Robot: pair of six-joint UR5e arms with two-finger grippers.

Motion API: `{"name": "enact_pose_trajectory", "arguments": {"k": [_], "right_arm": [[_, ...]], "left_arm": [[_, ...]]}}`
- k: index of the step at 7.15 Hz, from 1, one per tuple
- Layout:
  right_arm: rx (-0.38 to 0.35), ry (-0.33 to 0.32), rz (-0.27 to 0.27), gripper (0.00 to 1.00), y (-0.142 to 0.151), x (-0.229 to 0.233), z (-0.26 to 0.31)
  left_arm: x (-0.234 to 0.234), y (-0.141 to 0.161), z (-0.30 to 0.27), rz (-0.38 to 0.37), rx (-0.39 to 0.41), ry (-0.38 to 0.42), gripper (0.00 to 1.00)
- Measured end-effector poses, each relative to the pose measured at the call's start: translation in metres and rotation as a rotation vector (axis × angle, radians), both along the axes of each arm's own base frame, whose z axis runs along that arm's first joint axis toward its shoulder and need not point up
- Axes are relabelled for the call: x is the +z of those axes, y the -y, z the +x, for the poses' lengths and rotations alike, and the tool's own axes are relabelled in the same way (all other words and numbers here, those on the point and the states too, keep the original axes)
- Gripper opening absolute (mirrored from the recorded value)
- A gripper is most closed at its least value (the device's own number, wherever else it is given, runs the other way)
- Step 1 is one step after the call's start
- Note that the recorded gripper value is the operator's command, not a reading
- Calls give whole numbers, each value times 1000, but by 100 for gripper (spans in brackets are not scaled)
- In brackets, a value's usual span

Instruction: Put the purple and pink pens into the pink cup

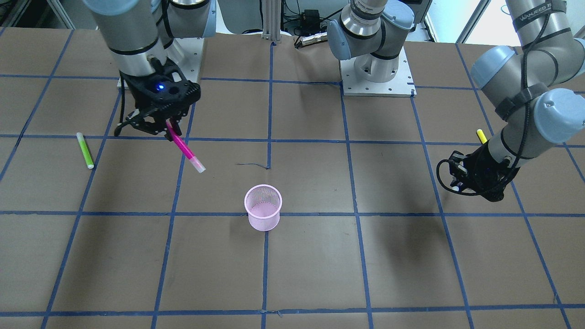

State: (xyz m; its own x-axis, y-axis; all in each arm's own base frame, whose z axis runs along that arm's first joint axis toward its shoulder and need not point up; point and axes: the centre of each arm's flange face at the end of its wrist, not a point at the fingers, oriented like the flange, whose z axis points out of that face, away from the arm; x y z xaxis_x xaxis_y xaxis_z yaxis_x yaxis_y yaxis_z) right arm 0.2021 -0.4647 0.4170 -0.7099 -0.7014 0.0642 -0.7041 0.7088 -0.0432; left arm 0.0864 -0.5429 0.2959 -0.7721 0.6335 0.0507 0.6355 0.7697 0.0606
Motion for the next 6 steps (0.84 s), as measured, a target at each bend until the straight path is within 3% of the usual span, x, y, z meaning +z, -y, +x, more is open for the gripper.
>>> {"name": "enact_pose_trajectory", "arguments": {"k": [3, 6], "right_arm": [[-58, -134, 22, 10, 23, -31, 114], [-71, -216, 55, 15, 32, -72, 140]], "left_arm": [[17, -6, -17, -35, 29, -126, 0], [31, -10, -30, -71, 86, -195, 0]]}}
